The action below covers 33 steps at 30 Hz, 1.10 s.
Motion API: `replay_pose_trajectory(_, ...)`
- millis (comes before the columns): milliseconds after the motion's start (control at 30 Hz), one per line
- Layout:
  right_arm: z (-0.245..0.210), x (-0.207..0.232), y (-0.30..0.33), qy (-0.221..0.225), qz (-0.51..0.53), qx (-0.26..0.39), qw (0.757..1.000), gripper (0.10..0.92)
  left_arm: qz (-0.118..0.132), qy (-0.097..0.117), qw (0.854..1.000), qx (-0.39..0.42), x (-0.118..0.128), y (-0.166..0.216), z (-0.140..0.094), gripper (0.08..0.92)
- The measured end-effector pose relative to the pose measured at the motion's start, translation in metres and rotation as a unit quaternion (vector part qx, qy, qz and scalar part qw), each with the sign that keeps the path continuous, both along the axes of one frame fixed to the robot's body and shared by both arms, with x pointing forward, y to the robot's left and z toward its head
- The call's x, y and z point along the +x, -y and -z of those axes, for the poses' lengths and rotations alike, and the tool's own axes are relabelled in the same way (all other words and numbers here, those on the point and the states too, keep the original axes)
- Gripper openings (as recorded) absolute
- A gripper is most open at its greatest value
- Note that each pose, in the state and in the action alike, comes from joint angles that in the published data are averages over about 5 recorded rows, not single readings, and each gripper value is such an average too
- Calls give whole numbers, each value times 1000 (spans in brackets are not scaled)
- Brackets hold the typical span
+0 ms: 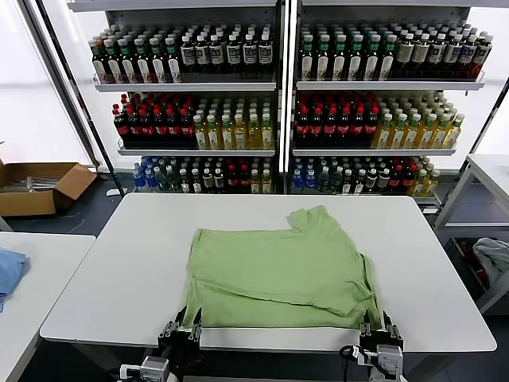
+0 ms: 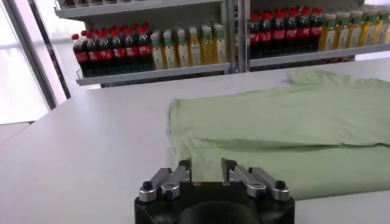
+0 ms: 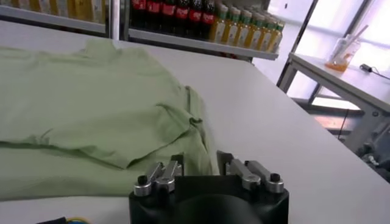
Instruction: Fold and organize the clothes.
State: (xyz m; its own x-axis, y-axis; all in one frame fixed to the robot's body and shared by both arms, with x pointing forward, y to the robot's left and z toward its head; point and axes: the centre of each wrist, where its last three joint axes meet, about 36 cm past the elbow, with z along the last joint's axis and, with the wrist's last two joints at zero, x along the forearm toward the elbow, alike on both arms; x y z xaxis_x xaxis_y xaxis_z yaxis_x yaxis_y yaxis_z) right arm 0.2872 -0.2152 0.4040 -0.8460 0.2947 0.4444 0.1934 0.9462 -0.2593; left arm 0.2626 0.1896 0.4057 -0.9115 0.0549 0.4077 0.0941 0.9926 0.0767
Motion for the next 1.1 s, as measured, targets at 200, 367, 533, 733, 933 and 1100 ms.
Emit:
replay_pose_trajectory(200, 5, 16, 0, 1, 0, -11, 1000, 770, -6, -1, 1000, -1, 8, -4, 1, 659)
replay_pose_trajectory(367, 4, 35, 0, 9, 2, -18, 1000, 820, -6, -1, 1000, -1, 15, -7, 3, 790)
replay_pose_trajectory(533, 3, 57, -2, 23, 3, -20, 1000, 823, -4, -3, 1000, -1, 22, -10, 4, 821)
replay_pose_trajectory(733, 2, 89, -6, 36, 2, -16, 999, 823, -1, -3, 1000, -2, 35, -14, 3, 823)
replay_pose_trajectory(933, -3, 133, -12, 54, 8, -6, 999, 823, 6, -3, 1000, -3, 55, -20, 2, 823)
replay_pose_trajectory(1100, -18, 173, -16, 76, 18, 11, 997, 823, 16, -1, 1000, -3, 81, -26, -1, 823)
